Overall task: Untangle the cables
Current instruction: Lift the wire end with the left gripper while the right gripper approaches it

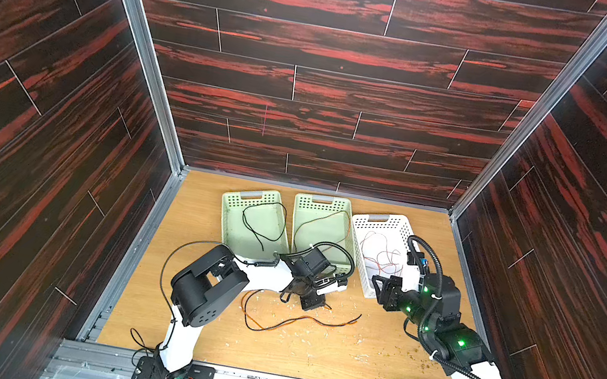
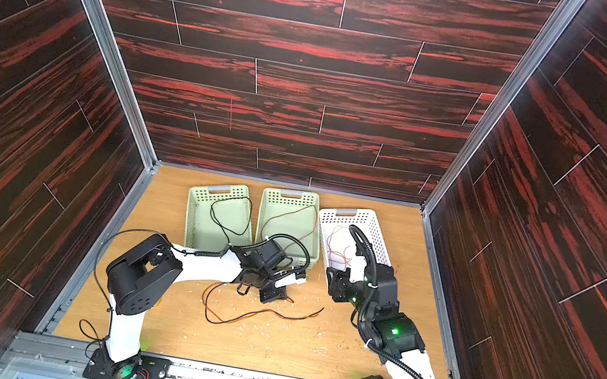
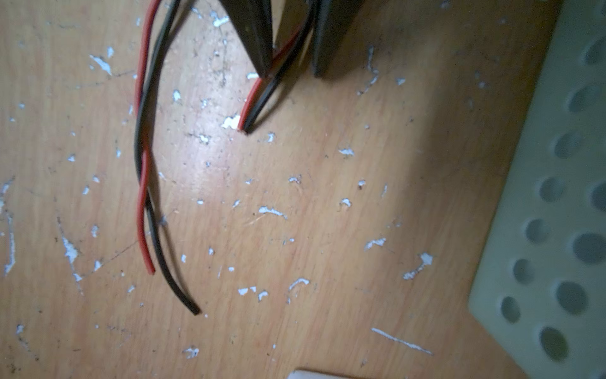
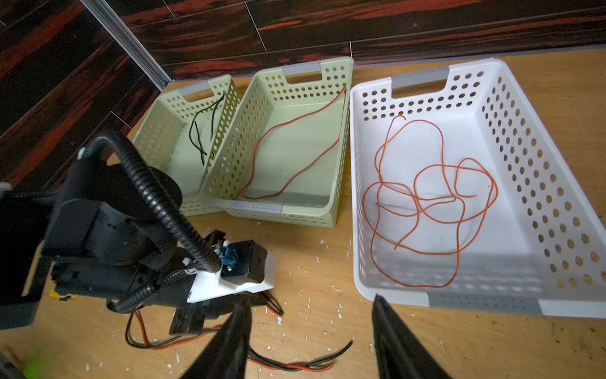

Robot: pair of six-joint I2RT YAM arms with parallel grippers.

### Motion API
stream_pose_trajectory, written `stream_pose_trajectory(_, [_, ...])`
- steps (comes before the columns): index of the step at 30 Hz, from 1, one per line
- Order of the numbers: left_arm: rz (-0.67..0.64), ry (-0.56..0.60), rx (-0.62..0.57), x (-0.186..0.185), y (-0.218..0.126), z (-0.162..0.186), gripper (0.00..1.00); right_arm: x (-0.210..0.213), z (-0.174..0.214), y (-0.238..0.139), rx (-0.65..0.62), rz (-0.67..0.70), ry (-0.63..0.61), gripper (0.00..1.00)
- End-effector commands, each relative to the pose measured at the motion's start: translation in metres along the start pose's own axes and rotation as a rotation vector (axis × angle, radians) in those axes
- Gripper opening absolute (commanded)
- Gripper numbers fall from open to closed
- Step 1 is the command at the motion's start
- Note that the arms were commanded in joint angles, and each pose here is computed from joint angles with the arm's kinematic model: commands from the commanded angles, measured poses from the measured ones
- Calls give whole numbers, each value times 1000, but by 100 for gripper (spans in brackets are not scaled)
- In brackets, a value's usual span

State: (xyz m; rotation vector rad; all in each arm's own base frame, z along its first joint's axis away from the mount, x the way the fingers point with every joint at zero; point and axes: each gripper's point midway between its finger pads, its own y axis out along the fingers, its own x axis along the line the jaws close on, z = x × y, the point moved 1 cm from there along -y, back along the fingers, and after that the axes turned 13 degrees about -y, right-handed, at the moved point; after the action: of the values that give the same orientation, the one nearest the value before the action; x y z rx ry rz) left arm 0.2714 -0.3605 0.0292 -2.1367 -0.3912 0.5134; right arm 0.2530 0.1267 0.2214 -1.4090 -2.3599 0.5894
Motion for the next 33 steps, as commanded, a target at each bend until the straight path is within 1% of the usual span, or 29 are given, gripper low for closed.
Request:
stream_pose_trajectory(1, [-3, 10, 24, -2, 5, 7, 29, -1, 0, -1, -8, 2, 14, 59])
stream_pose_trajectory(3, [-9, 9, 26, -2, 8, 8, 29, 0, 0, 0, -8, -2, 15, 59])
stream_pose_trajectory(7, [-9, -3, 25, -2, 11, 7, 19, 0, -1, 1, -7, -5, 13, 59])
stream_pose_trajectory(16, [-1, -23, 23, -3, 12, 8, 3, -1, -1, 2, -8, 4, 8, 58])
stream_pose_trajectory(17, [1, -26, 15, -4, 8, 6, 0, -1, 0, 2, -8, 4, 8, 58])
stream_pose_trajectory(20, [-5, -19, -48, -11, -14, -5, 0, 0, 3, 2, -18, -7, 37, 58])
stream_pose_trajectory(23, [-31, -2, -145, -16, -45, -18, 0, 9, -9, -3, -135, -103, 96, 58])
stream_pose_trajectory(25, [-36, 6, -212, -21, -66, -29, 0, 8, -9, -1, -179, -139, 119, 57])
stream_pose_trajectory(28, [-32, 3, -288, -26, -87, -44, 0, 12, -1, 11, -144, -207, 133, 57])
stream_pose_trajectory(31, [-41, -3, -348, -25, -105, -57, 0, 36, 4, 20, -86, -380, 134, 59])
stream_pose_trajectory(33, [-36, -11, -394, -23, -119, -66, 0, 47, 5, 22, -94, -465, 141, 58])
